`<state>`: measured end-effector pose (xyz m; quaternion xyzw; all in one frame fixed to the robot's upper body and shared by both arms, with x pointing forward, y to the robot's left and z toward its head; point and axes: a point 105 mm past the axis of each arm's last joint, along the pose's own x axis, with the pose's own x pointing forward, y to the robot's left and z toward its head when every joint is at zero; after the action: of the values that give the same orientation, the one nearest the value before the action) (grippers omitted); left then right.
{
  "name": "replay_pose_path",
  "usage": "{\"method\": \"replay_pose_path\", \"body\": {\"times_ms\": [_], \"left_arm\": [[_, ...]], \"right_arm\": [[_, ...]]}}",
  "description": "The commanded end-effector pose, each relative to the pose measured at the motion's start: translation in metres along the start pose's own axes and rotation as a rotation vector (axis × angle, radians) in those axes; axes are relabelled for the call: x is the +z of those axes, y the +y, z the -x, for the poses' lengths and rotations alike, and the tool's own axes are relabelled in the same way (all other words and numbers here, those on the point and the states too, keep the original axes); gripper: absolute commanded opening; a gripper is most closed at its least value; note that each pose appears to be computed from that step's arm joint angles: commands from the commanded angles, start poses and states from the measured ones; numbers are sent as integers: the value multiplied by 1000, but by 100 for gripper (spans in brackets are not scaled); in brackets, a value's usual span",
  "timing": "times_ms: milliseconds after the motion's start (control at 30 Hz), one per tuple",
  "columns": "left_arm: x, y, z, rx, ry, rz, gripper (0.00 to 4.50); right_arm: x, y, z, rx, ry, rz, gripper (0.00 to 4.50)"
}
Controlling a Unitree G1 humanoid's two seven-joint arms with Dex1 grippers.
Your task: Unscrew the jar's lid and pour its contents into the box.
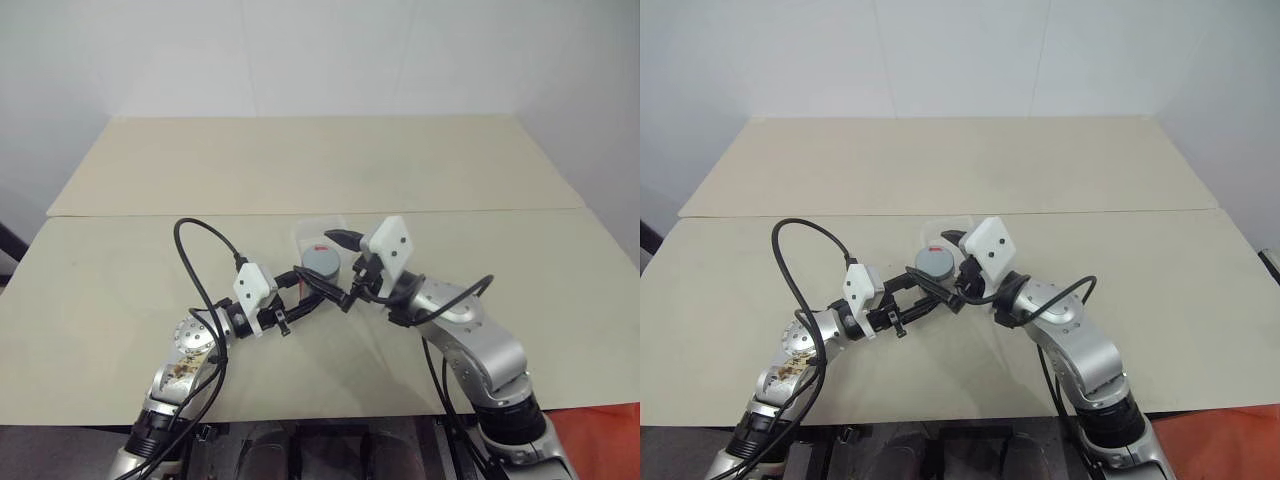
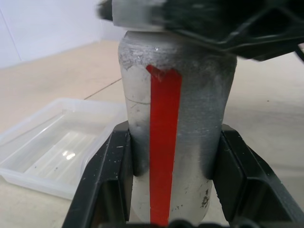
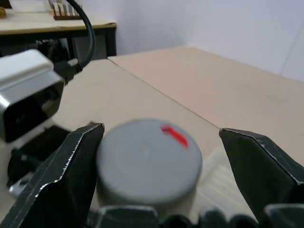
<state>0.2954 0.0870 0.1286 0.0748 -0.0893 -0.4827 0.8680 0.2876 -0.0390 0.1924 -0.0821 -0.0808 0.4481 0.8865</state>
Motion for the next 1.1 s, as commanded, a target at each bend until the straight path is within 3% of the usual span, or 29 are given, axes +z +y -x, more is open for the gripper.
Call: {"method": "replay_pose_path", "body": {"times_ms": [33,767,900,1100], "left_arm": [[14,5,1,1,-46,-57,195],[13,6,2,-2,-41,-65,195],[12,6,2,2,-42,-65,195],[11,6,1,11,-42,-70,195]], "right_arm": [[12,-14,16,-64,-26,34,444],[2,-35,39,-112,43,75,444],[-2,-33,42,-94,72,73,444],[8,-5,44,65,72,80,444]]}}
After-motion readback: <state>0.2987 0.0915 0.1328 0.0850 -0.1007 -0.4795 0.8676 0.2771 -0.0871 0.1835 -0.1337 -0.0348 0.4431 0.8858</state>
